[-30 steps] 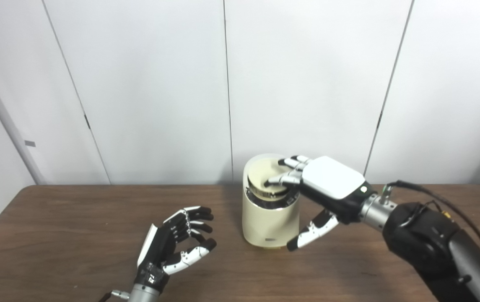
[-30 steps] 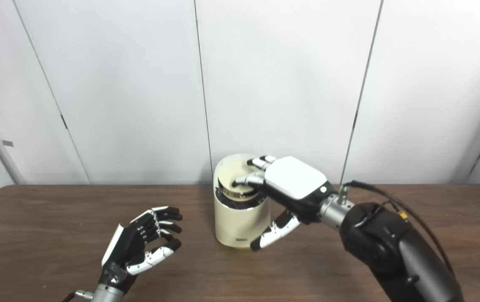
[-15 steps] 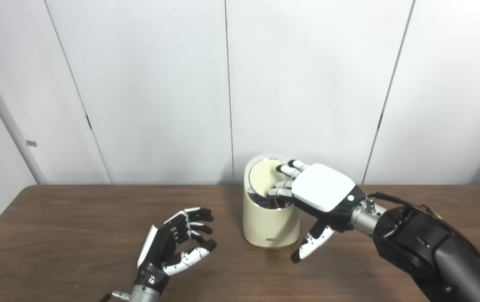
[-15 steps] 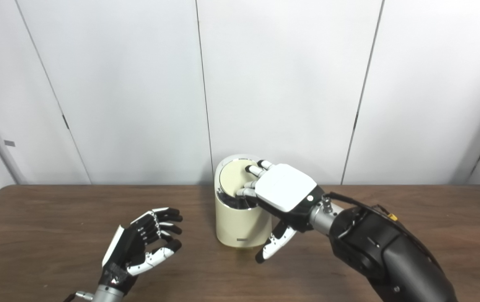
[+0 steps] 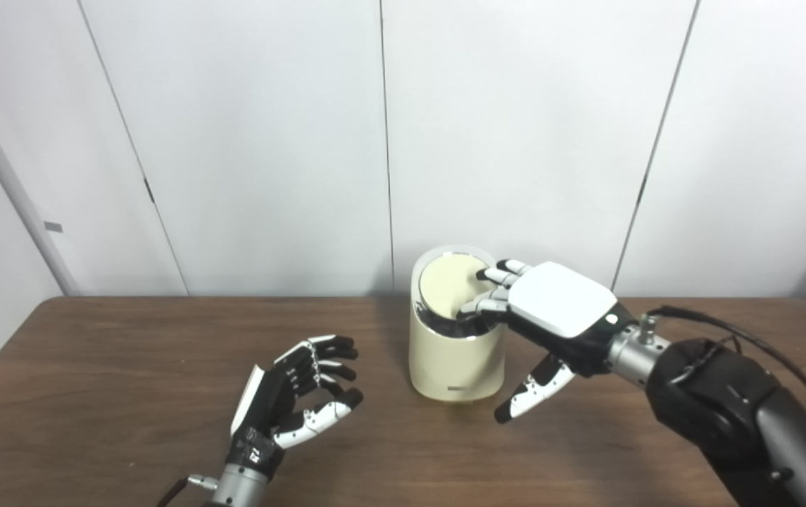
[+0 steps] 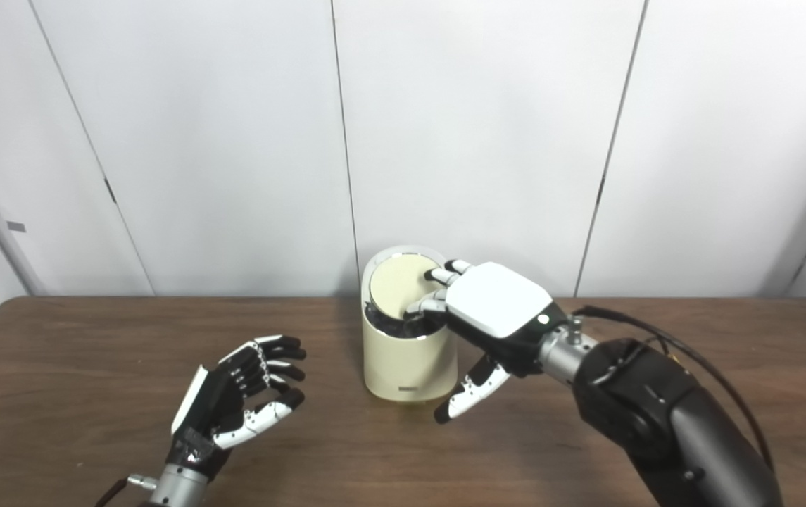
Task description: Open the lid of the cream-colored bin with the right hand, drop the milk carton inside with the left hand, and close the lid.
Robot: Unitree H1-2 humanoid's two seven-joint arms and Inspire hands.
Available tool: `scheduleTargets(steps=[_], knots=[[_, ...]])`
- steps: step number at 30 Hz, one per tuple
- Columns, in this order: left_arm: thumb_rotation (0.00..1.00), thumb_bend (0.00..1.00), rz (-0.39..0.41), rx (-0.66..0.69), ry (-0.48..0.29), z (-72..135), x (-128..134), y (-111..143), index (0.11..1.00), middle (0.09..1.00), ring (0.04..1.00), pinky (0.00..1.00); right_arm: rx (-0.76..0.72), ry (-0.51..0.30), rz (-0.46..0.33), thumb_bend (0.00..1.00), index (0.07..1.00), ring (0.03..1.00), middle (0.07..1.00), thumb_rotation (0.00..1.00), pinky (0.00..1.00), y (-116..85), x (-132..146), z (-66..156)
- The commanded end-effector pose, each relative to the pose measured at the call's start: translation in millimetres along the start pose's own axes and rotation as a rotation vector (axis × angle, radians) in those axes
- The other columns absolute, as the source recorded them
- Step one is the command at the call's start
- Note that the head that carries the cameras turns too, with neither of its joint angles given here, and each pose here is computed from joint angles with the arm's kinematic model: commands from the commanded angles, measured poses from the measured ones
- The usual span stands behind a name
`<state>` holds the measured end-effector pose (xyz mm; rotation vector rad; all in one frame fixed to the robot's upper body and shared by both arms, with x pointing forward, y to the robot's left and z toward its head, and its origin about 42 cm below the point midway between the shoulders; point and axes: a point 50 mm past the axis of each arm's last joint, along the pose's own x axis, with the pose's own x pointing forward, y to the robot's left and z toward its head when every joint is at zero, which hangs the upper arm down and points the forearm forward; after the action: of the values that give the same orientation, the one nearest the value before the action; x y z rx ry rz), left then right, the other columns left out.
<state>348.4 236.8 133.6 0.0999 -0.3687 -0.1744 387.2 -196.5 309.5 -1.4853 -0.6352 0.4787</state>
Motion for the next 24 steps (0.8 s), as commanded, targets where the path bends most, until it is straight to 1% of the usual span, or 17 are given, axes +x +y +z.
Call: scheduleTargets(steps=[1,2,4,6,7,9,10,12,13,15,16,18,19,21,22,24], knots=[[0.24,0.68,0.009,0.0,-0.042,7.1,5.4,3.5,0.726,0.695,0.598,0.46,0.041,-0.007,-0.167,0.69,0.864,0.938,0.846,0.55,0.88,-30.1,2.2,-1.4],[0.24,0.68,0.007,-0.001,-0.043,6.9,5.5,3.9,0.726,0.695,0.599,0.46,0.056,0.009,-0.196,0.68,0.876,0.939,0.854,0.53,0.87,-32.7,0.1,-1.5],[0.24,0.68,0.005,-0.004,-0.044,6.8,5.6,4.5,0.724,0.691,0.6,0.46,0.083,0.034,-0.237,0.66,0.9,0.927,0.863,0.49,0.82,-35.8,-2.8,-1.6],[0.24,0.68,0.003,-0.007,-0.046,7.3,5.8,4.9,0.724,0.691,0.6,0.46,0.158,0.064,-0.269,0.66,0.906,0.917,0.869,0.46,0.8,-36.6,-5.6,-3.0],[0.23,0.68,0.003,-0.004,-0.046,7.7,5.9,5.0,0.723,0.691,0.6,0.47,0.203,0.085,-0.282,0.65,0.913,0.917,0.886,0.44,0.8,-35.2,-7.9,-4.9],[0.22,0.67,0.003,-0.001,-0.047,8.4,5.9,5.3,0.724,0.692,0.601,0.47,0.285,0.131,-0.301,0.64,0.923,0.914,0.908,0.46,0.8,-29.2,-13.0,-9.2],[0.22,0.67,0.002,-0.003,-0.05,8.7,5.9,5.3,0.726,0.695,0.603,0.47,0.328,0.153,-0.309,0.65,0.931,0.896,0.915,0.46,0.79,-25.0,-15.7,-11.4],[0.22,0.67,0.002,-0.006,-0.054,9.2,6.0,5.3,0.725,0.696,0.603,0.47,0.437,0.189,-0.327,0.68,0.936,0.889,0.921,0.43,0.82,-14.0,-21.9,-16.7],[0.22,0.68,0.004,-0.004,-0.056,9.5,6.2,5.6,0.724,0.695,0.601,0.47,0.488,0.21,-0.333,0.7,0.939,0.906,0.93,0.37,0.87,-7.6,-25.3,-19.5],[0.23,0.68,0.006,0.003,-0.056,9.7,6.3,6.7,0.724,0.696,0.598,0.46,0.597,0.253,-0.331,0.73,0.949,0.951,0.946,0.33,0.91,7.1,-33.1,-25.8],[0.23,0.68,0.007,0.004,-0.055,9.9,6.3,7.1,0.724,0.697,0.599,0.46,0.627,0.269,-0.329,0.74,0.949,0.954,0.947,0.32,0.89,13.7,-37.0,-28.1],[0.22,0.68,0.006,-0.007,-0.055,10.3,6.2,7.7,0.727,0.7,0.602,0.47,0.671,0.306,-0.324,0.75,0.938,0.909,0.928,0.33,0.83,31.5,-47.8,-32.0],[0.22,0.68,0.005,-0.013,-0.056,10.4,6.1,7.9,0.729,0.702,0.604,0.47,0.709,0.317,-0.323,0.75,0.938,0.895,0.925,0.33,0.82,40.1,-52.9,-33.5],[0.22,0.69,0.001,-0.018,-0.056,10.2,5.9,8.4,0.733,0.707,0.609,0.47,0.779,0.322,-0.332,0.77,0.947,0.901,0.933,0.31,0.83,57.2,-62.2,-35.2],[0.22,0.69,-0.002,-0.024,-0.055,9.8,5.7,8.5,0.736,0.708,0.61,0.47,0.794,0.324,-0.34,0.78,0.947,0.899,0.932,0.31,0.82,65.2,-66.9,-34.7],[0.22,0.69,-0.008,-0.032,-0.056,8.5,5.4,8.9,0.736,0.708,0.609,0.47,0.799,0.323,-0.376,0.77,0.938,0.885,0.921,0.33,0.78,79.2,-75.7,-31.5]])
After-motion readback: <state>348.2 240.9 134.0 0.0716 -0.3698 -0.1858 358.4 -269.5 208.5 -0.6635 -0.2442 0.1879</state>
